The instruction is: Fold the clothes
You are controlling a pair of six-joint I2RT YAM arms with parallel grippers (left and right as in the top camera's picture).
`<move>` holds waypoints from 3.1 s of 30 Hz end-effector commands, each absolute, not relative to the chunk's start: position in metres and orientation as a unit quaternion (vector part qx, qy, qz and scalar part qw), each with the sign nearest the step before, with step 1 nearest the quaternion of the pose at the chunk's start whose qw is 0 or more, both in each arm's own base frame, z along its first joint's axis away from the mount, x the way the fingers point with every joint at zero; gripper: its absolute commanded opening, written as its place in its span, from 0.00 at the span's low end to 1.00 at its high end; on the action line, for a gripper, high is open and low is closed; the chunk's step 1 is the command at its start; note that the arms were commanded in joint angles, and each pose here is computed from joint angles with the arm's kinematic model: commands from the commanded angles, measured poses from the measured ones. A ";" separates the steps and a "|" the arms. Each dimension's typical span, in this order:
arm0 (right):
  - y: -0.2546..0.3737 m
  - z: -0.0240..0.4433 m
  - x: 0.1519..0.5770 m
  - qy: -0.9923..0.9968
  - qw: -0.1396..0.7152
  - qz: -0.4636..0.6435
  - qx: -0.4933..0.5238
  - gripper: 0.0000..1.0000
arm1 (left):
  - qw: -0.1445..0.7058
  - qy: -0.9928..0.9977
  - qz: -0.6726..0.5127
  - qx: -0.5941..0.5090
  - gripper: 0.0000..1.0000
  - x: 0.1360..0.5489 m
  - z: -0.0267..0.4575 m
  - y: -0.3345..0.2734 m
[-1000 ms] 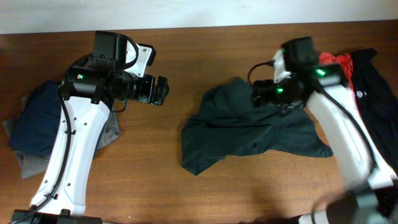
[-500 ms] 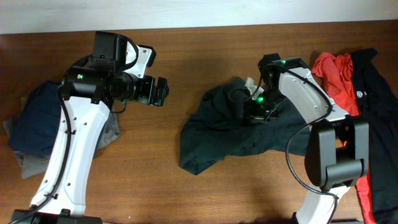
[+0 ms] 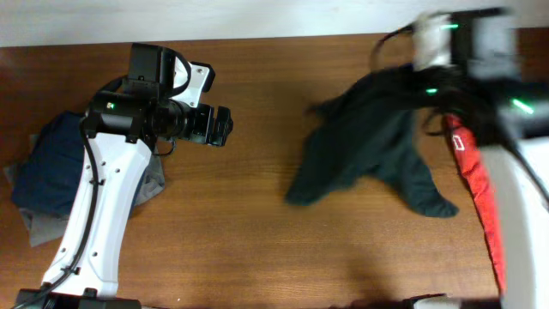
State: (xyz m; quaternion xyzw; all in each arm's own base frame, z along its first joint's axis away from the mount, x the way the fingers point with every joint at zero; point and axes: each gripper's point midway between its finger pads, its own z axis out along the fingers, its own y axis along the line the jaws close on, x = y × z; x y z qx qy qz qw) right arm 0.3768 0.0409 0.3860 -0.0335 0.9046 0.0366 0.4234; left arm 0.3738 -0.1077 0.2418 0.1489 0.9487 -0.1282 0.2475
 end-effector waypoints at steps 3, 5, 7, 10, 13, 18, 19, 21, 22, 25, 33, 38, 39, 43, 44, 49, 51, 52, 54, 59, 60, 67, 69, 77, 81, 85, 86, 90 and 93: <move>0.038 0.439 0.364 0.868 0.494 0.044 -0.038 0.04 | 0.253 0.947 -0.116 0.158 0.99 0.375 0.243 -0.105; 0.059 0.435 0.362 0.868 0.482 0.090 -0.079 0.04 | 0.256 0.948 -0.104 0.155 0.99 0.377 0.242 -0.101; 0.079 0.426 0.360 0.871 0.460 0.134 -0.109 0.04 | 0.258 0.949 -0.098 0.154 0.99 0.377 0.243 -0.099; 0.110 0.412 0.356 0.869 0.428 0.181 -0.170 0.04 | 0.258 0.949 -0.099 0.154 0.99 0.377 0.243 -0.099; 0.118 0.405 0.358 0.871 0.418 0.181 -0.183 0.04 | 0.257 0.948 -0.105 0.156 0.99 0.377 0.243 -0.101; 0.102 0.408 0.364 0.876 0.433 0.138 -0.163 0.04 | 0.255 0.939 -0.151 0.175 0.99 0.372 0.247 -0.117; 0.099 0.407 0.365 0.878 0.433 0.130 -0.159 0.04 | 0.254 0.938 -0.157 0.177 0.99 0.371 0.247 -0.119; 0.099 0.405 0.363 0.880 0.428 0.130 -0.159 0.04 | 0.255 0.933 -0.169 0.190 0.99 0.369 0.249 -0.125; 0.099 0.403 0.363 0.882 0.424 0.130 -0.159 0.04 | 0.255 0.930 -0.174 0.200 0.99 0.368 0.249 -0.128; 0.099 0.399 0.359 0.886 0.414 0.131 -0.159 0.04 | 0.251 0.922 -0.180 0.233 0.99 0.366 0.246 -0.140; 0.123 0.403 0.347 0.859 0.413 0.175 -0.244 0.04 | 0.266 0.890 -0.191 0.317 0.99 0.382 0.229 -0.189; 0.123 0.404 0.346 0.859 0.414 0.177 -0.245 0.04 | 0.255 0.858 -0.200 0.398 0.97 0.370 0.217 -0.222; 0.123 0.404 0.346 0.859 0.414 0.177 -0.245 0.04 | 0.254 0.855 -0.201 0.406 0.97 0.368 0.215 -0.227; 0.123 0.406 0.344 0.857 0.417 0.177 -0.245 0.04 | 0.255 0.841 -0.207 0.430 0.98 0.360 0.215 -0.248; 0.123 0.406 0.344 0.857 0.417 0.177 -0.246 0.04 | 0.258 0.837 -0.208 0.435 0.98 0.358 0.216 -0.253; 0.123 0.407 0.343 0.857 0.418 0.177 -0.246 0.04 | 0.269 0.820 -0.214 0.457 0.98 0.352 0.219 -0.274; 0.123 0.408 0.342 0.856 0.420 0.177 -0.246 0.04 | 0.270 0.814 -0.216 0.466 0.97 0.349 0.218 -0.282; 0.123 0.410 0.341 0.855 0.422 0.176 -0.246 0.04 | 0.269 0.813 -0.217 0.469 0.96 0.348 0.217 -0.285; 0.123 0.413 0.339 0.852 0.426 0.176 -0.247 0.04 | 0.266 0.811 -0.216 0.473 0.91 0.348 0.212 -0.290; 0.122 0.418 0.334 0.849 0.433 0.175 -0.247 0.04 | 0.260 0.815 -0.211 0.474 0.74 0.351 0.203 -0.292; 0.122 0.419 0.333 0.848 0.434 0.175 -0.248 0.04 | 0.260 0.815 -0.211 0.474 0.67 0.351 0.203 -0.292; 0.121 0.421 0.331 0.847 0.437 0.174 -0.248 0.04 | 0.264 0.807 -0.227 0.477 0.38 0.350 0.206 -0.298; 0.121 0.421 0.331 0.847 0.437 0.174 -0.248 0.04 | 0.263 0.802 -0.242 0.479 0.53 0.346 0.208 -0.302; 0.121 0.421 0.331 0.847 0.437 0.174 -0.248 0.04 | 0.261 0.790 -0.269 0.485 0.63 0.339 0.213 -0.310; 0.121 0.421 0.331 0.847 0.437 0.174 -0.248 0.04 | 0.258 0.785 -0.273 0.493 0.55 0.333 0.213 -0.316; 0.128 0.424 0.328 0.840 0.437 0.194 -0.255 0.04 | 0.258 0.780 -0.276 0.499 0.34 0.333 0.209 -0.325; 0.128 0.424 0.328 0.839 0.438 0.196 -0.256 0.04 | 0.257 0.780 -0.276 0.500 0.23 0.333 0.207 -0.326; 0.128 0.426 0.329 0.838 0.441 0.195 -0.256 0.04 | 0.254 0.786 -0.265 0.498 0.01 0.338 0.199 -0.325; 0.126 0.425 0.330 0.840 0.442 0.188 -0.253 0.04 | 0.262 0.815 -0.212 0.472 0.01 0.353 0.194 -0.312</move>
